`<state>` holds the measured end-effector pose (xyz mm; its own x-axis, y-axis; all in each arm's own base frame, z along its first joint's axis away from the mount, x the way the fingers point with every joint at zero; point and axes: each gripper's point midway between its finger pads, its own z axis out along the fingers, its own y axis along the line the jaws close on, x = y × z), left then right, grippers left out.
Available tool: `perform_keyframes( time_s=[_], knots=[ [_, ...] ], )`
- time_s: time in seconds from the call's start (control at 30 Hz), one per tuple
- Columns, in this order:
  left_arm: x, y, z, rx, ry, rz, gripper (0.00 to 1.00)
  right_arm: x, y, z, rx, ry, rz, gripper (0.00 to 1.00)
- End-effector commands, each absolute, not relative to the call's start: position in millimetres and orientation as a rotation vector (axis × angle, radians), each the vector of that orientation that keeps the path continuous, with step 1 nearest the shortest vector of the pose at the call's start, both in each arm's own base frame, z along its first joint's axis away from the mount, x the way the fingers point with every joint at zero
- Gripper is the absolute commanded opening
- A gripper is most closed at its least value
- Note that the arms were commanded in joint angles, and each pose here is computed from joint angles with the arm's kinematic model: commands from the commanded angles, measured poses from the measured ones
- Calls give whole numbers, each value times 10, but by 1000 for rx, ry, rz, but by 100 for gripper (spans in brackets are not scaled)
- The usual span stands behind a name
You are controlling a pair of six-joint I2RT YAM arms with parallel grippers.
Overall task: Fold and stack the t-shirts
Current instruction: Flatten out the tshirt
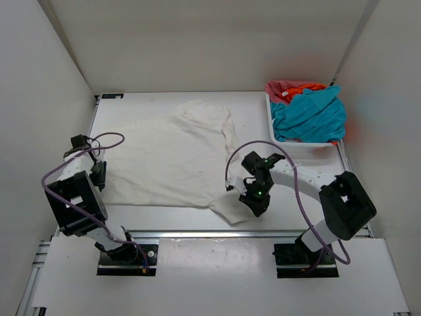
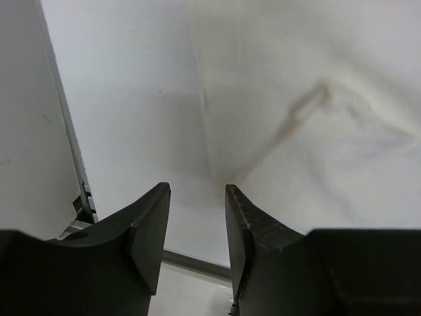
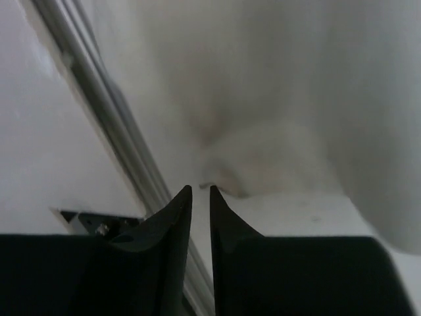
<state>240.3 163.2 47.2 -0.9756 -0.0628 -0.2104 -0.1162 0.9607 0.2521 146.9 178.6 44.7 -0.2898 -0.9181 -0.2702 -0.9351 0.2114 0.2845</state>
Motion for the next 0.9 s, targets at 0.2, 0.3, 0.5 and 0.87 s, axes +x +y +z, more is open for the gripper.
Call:
perform_keyframes(
  time_s=[0.2, 0.3, 0.5, 0.87],
  knots=[
    [2417, 1655, 639, -103, 2854, 432, 50, 1733, 1403, 628, -1579, 2563, 452, 52],
    [2416, 1653, 670, -115, 2848, 428, 50, 2238, 1458, 863, -1364, 2521, 442, 51],
    [2403, 1589, 676, -143, 2850, 397, 51, 3149, 1955, 1286, -1215, 2239, 388, 46],
    [2591, 1479, 651, -230, 2834, 307, 50, 4080, 2238, 919, -1059, 2296, 486, 57]
  ],
)
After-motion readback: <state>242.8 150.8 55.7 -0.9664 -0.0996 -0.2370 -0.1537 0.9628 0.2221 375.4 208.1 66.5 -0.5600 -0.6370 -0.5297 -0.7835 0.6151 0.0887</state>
